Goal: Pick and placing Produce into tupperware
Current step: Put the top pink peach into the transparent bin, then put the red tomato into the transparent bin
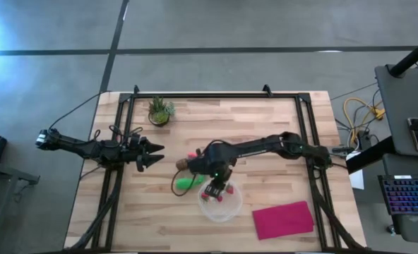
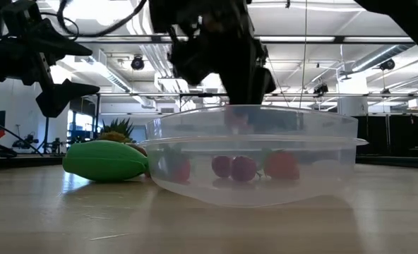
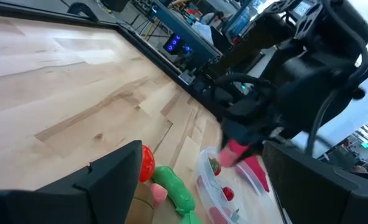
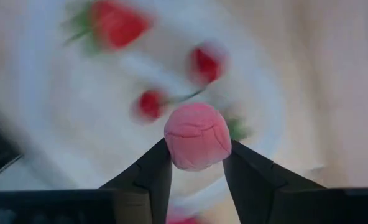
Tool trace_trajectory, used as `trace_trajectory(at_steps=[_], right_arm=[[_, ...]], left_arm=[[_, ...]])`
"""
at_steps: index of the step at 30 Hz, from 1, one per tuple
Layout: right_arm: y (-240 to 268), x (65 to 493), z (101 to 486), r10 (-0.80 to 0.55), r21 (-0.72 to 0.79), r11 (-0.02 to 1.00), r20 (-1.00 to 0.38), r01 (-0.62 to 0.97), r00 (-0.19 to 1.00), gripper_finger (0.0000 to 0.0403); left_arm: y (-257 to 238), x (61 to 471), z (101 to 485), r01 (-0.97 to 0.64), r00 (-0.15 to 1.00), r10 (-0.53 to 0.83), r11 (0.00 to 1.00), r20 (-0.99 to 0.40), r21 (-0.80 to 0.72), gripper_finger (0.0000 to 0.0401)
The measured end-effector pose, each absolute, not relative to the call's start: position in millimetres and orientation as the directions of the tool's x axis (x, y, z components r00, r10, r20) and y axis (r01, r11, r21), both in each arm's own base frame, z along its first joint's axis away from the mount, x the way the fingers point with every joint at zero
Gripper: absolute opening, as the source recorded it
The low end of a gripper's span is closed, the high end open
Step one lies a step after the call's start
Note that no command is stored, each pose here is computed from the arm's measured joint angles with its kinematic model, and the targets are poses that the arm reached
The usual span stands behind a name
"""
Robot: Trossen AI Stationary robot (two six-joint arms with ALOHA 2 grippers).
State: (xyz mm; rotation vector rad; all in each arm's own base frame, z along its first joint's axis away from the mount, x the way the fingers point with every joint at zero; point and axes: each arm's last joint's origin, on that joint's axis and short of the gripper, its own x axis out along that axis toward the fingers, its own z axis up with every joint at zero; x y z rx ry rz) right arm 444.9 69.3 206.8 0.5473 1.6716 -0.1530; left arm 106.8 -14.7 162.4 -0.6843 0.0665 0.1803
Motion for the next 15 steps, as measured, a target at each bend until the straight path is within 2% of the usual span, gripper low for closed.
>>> trace_trajectory(at_steps=[2, 10, 13, 15], right_arm=[[70.6, 445.3, 204.1, 0.208, 0.156, 0.891, -0.975, 0.426, -0.078, 0.0144], [71.2, 445.8, 206.3, 0.194, 0.146, 0.89, -0.978, 0.432, -0.07, 0.0226], [62.8, 451.5, 220.6, 0.173, 0.153, 0.886, -0.985, 0.438, -0.005, 0.0251], [51.7, 457.5, 236.7, 0.111, 0.134, 0.892, -0.991, 0.431, 0.077, 0.026]], left_arm=[[-14.7, 106.8, 162.2, -0.188, 0.982, 0.144, 0.76, -0.122, -0.622, 0.032], [-14.7, 106.8, 162.2, -0.188, 0.982, 0.144, 0.76, -0.122, -0.622, 0.032], [-14.7, 106.8, 162.3, -0.188, 0.982, 0.144, 0.76, -0.121, -0.622, 0.032], [-14.7, 106.8, 162.3, -0.188, 0.982, 0.144, 0.76, -0.121, -0.622, 0.032]])
